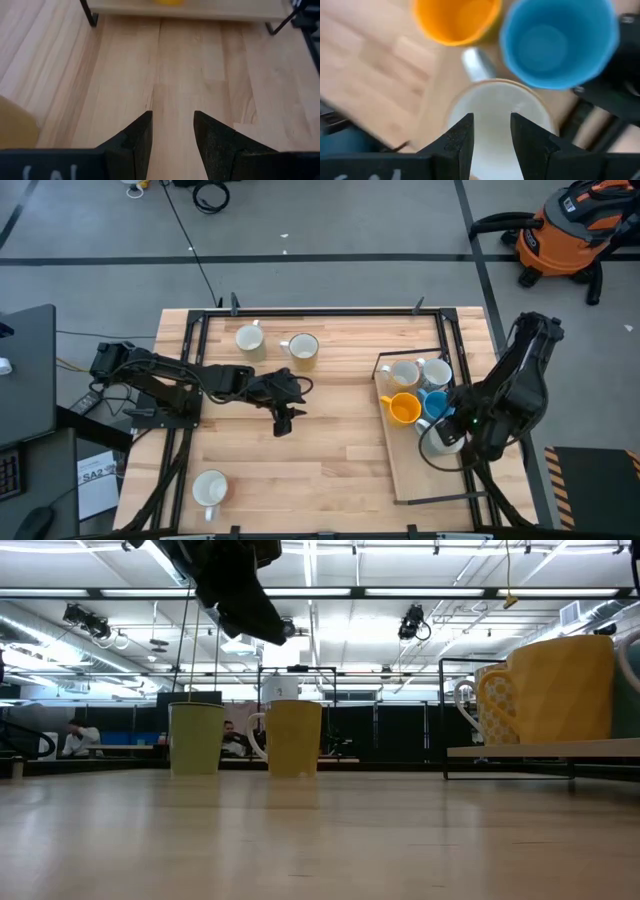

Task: Place coffee mugs
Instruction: Put the yellow white mug on the shelf

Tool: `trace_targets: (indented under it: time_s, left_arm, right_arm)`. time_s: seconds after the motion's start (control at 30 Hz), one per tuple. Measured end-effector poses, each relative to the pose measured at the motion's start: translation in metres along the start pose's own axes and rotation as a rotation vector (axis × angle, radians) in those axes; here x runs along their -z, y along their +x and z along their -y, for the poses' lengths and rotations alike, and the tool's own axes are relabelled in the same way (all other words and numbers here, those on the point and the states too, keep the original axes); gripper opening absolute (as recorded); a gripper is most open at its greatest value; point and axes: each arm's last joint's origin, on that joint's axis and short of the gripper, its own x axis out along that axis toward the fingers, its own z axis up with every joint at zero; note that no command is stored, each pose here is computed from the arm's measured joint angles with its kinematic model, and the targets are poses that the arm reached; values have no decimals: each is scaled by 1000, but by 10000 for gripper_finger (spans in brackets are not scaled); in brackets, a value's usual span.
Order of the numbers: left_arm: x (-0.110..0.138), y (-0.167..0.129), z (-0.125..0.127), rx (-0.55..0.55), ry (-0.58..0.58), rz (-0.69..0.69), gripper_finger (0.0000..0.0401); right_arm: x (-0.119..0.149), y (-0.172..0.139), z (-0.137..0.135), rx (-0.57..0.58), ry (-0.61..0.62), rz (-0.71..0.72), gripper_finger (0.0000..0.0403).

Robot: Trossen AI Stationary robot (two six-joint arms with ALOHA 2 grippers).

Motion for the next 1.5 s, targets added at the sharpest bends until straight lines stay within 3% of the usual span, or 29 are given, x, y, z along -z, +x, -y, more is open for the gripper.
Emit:
trace_targets:
  time_s: [0.2, 0.47, 0.73, 1.03, 1.23, 1.5]
  left_arm:
    - [-12, 0, -2, 12, -18, 117, 151]
    - [-38, -10, -41, -82, -150, 200, 151]
    - [-68, -39, -106, -254, -300, 252, 151]
    - [-53, -63, -170, -440, -509, 140, 151]
    - [-34, -65, -186, -496, -615, 1, 151]
    - [-29, -39, -185, -477, -634, -78, 151]
  right_arm:
    - [-13, -12, 4, -202, -69, 119, 134]
    - [-33, -22, 5, -336, -161, 388, 134]
    - [-45, -21, -5, -313, -281, 490, 134]
    - [-54, -15, -28, -264, -470, 579, 134]
    - [-62, -8, -40, -194, -572, 627, 134]
    - [-76, 2, -54, -130, -684, 628, 134]
